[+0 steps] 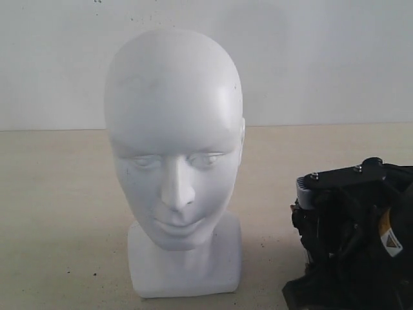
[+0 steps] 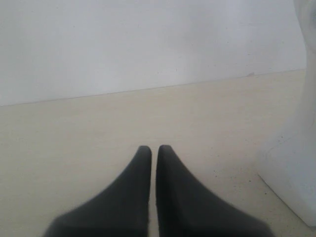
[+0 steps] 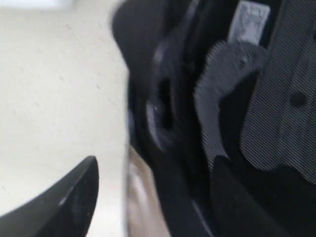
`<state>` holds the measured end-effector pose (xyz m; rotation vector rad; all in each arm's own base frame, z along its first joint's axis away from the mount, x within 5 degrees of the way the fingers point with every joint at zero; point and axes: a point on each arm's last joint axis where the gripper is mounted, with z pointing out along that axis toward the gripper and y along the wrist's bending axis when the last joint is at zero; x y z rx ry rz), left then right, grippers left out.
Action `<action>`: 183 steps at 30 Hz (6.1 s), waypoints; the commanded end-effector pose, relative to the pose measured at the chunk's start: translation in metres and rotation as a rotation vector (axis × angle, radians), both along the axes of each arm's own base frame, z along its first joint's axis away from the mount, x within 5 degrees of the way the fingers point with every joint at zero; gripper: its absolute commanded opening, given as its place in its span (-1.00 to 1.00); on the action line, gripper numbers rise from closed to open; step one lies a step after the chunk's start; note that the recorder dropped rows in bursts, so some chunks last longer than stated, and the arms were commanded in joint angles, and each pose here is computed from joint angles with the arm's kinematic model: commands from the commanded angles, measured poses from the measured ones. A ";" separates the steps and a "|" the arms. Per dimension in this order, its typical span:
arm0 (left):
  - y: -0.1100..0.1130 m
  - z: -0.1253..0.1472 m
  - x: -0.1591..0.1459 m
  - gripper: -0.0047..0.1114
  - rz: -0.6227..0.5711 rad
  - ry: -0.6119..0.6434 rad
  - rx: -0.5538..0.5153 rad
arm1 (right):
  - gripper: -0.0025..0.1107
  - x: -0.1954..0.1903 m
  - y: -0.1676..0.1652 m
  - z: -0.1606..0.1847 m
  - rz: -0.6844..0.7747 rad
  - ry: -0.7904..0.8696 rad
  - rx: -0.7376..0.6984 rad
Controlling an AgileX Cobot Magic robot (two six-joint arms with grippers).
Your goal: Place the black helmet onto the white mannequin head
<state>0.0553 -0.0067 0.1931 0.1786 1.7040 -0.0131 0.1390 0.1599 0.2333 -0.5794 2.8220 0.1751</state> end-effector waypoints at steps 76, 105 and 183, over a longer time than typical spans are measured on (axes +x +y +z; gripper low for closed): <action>0.000 0.000 0.000 -0.84 -0.004 -0.004 -0.006 | -0.96 -0.075 -0.083 0.271 -0.085 -0.837 1.763; 0.000 0.000 0.000 -0.84 -0.004 -0.004 -0.006 | -0.96 0.028 0.055 0.225 0.015 -0.026 2.439; 0.000 0.000 0.000 -0.84 -0.004 -0.004 -0.006 | -0.96 0.048 0.057 0.110 -0.353 -0.012 2.160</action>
